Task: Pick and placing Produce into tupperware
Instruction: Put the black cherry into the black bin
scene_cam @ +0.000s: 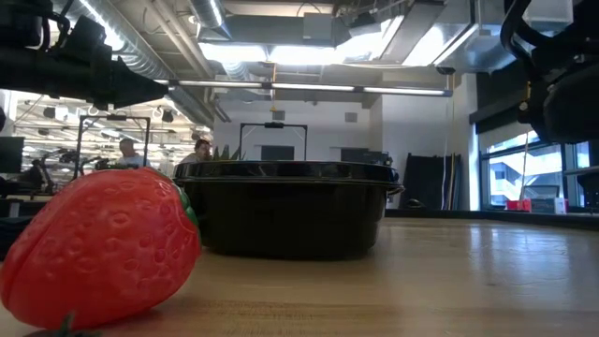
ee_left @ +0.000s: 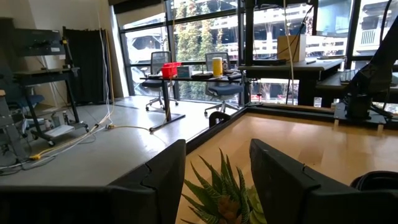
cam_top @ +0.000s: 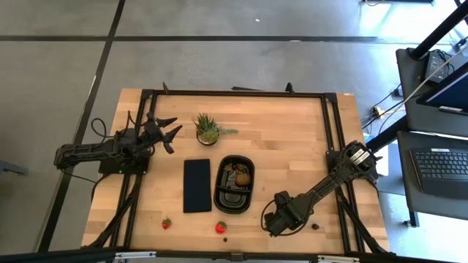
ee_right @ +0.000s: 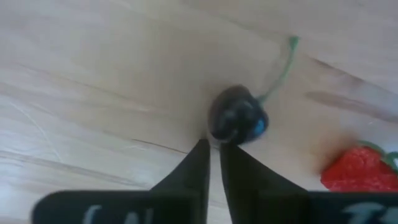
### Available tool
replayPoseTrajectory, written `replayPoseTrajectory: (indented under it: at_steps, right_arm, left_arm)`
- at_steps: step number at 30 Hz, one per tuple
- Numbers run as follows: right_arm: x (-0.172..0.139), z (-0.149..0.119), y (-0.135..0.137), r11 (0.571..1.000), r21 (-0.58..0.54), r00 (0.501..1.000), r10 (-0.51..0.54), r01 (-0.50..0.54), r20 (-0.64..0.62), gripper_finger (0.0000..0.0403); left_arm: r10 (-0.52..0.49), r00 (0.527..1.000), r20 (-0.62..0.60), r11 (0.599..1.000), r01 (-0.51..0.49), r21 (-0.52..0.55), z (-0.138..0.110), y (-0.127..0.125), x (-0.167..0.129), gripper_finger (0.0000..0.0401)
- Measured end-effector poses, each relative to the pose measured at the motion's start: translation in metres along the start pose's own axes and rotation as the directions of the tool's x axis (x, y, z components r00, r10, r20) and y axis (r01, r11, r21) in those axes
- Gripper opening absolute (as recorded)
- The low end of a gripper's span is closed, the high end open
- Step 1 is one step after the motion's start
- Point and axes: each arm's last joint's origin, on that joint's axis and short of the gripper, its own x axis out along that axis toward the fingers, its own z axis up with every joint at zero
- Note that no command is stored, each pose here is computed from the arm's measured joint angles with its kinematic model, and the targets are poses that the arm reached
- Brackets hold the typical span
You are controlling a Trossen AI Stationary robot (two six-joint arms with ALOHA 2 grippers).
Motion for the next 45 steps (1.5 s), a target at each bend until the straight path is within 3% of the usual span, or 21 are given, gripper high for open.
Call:
replayPoseTrajectory:
  at_steps: [4, 8, 12, 18, 24, 29, 40, 45]
  right_arm:
    - [0.0002, 0.0004, -0.0007, 1.0, -0.011, 1.0, -0.006, 0.006, 0.003, 0.0008]
    - [0.0001, 0.0005, -0.0008, 0.998, -0.067, 1.0, -0.013, 0.012, -0.013, 0.0007]
    - [-0.0022, -0.0008, 0.0007, 0.979, -0.205, 0.999, -0.027, 0.017, -0.046, 0.0018]
    - [-0.0071, -0.0034, 0.004, 0.912, -0.409, 0.994, -0.033, -0.013, -0.105, 0.0018]
    - [-0.0087, -0.0005, 0.0058, 0.917, -0.399, 0.991, -0.039, -0.017, -0.131, 0.0029]
    - [-0.0086, -0.0007, 0.0054, 0.916, -0.401, 0.99, -0.043, -0.014, -0.133, 0.0077]
    - [-0.0088, -0.001, 0.0026, 0.917, -0.399, 0.988, -0.072, 0.011, -0.138, 0.0236]
    - [-0.009, -0.0007, 0.002, 0.916, -0.402, 0.989, -0.075, 0.018, -0.128, 0.028]
  left_arm:
    - [0.0, 1.0, 0.0, 1.0, 0.0, 0.001, -0.0001, 0.0, 0.0, 0.0171]
    - [0.0, 1.0, -0.001, 1.0, 0.0, 0.001, -0.0001, 0.0, 0.0, 0.0171]
    - [0.0, 1.0, -0.001, 1.0, 0.0, 0.001, -0.0001, 0.0, 0.0, 0.0171]
    - [0.0, 1.0, -0.001, 1.0, 0.0, 0.001, -0.0001, 0.0, 0.0, 0.0171]
    - [0.0, 1.0, 0.0, 1.0, 0.0, 0.001, -0.0001, 0.0, 0.0, 0.0171]
    - [0.0, 1.0, 0.0, 1.0, 0.0, 0.001, -0.0001, 0.0, 0.0, 0.0171]
    - [0.0, 1.0, 0.0, 1.0, 0.0, 0.001, -0.0001, 0.0, 0.0, 0.0171]
    - [0.0, 1.0, 0.0, 1.0, 0.0, 0.0, -0.0001, 0.0, 0.0, 0.0171]
